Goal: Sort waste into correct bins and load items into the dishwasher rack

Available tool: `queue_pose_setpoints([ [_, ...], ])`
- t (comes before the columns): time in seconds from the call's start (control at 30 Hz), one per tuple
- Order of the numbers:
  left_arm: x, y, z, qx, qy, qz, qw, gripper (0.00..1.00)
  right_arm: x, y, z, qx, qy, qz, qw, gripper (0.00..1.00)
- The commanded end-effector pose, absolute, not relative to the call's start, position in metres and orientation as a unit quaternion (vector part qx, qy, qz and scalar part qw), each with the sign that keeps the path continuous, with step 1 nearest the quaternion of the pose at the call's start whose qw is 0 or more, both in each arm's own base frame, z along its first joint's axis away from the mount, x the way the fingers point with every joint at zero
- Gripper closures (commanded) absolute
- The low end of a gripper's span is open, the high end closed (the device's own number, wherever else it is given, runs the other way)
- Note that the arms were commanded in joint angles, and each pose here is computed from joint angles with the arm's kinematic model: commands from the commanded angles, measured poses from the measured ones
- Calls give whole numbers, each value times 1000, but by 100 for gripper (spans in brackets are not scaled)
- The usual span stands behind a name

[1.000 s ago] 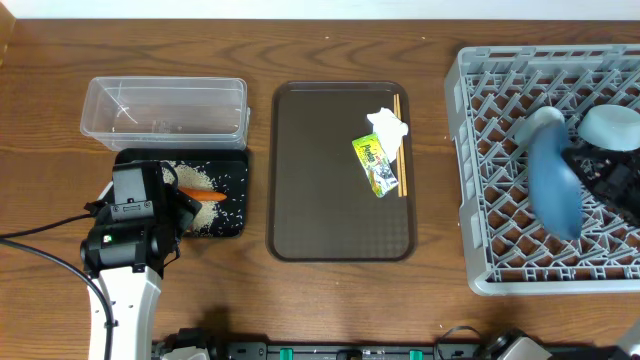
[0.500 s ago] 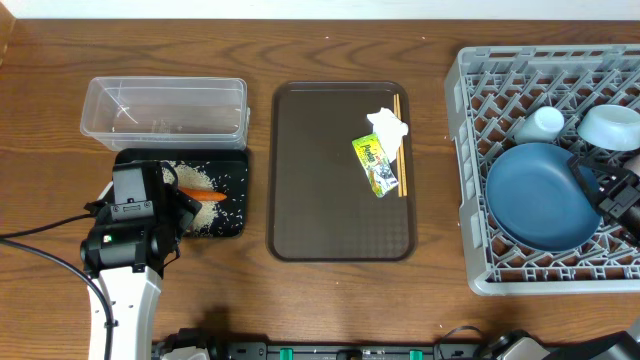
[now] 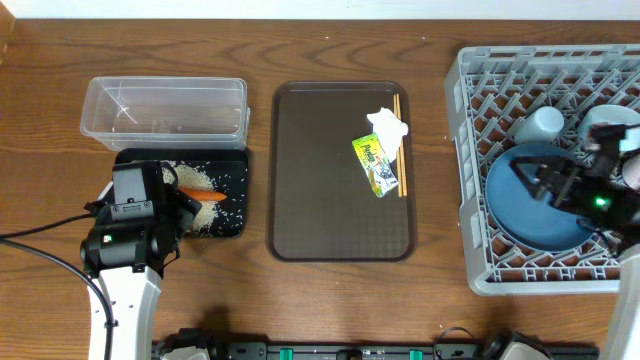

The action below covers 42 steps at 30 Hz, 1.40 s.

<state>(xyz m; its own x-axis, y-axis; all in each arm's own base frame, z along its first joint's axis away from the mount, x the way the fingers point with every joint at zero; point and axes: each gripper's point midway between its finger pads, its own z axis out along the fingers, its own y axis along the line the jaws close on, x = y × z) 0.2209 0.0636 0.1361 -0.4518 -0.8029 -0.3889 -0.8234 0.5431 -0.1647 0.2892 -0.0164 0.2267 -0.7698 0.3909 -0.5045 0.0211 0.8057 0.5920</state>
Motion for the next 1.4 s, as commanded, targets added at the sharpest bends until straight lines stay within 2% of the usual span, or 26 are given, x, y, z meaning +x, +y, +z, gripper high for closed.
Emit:
queue_pose_setpoints([
  [0.0, 222, 67, 141, -475, 851, 29, 222, 2, 285, -50, 210, 229, 919, 137, 291, 34],
  [0.13, 222, 67, 141, -475, 851, 29, 222, 2, 286, -41, 204, 227, 927, 105, 279, 37],
  [0.23, 222, 67, 141, -475, 851, 29, 222, 2, 285, -39, 200, 240, 929, 86, 270, 44],
  [0.5, 222, 67, 141, -475, 851, 29, 222, 2, 267, -73, 176, 313, 924, -38, 218, 42],
  [0.57, 222, 67, 141, -475, 851, 29, 222, 2, 271, -64, 171, 303, 930, -12, 209, 44],
  [0.7, 222, 67, 141, -475, 851, 29, 222, 2, 297, -7, 175, 196, 947, 137, 215, 46],
  [0.77, 222, 67, 141, -475, 851, 29, 222, 2, 303, 4, 175, 180, 947, 152, 218, 46],
  [0.9, 222, 67, 141, -475, 851, 29, 222, 2, 311, 13, 164, 165, 955, 132, 209, 44],
  [1.1, 222, 67, 141, -475, 851, 29, 222, 2, 316, -7, 138, 228, 955, 35, 187, 48],
  [1.37, 222, 67, 141, -475, 851, 29, 222, 2, 332, -13, 152, 237, 942, 29, 238, 48],
])
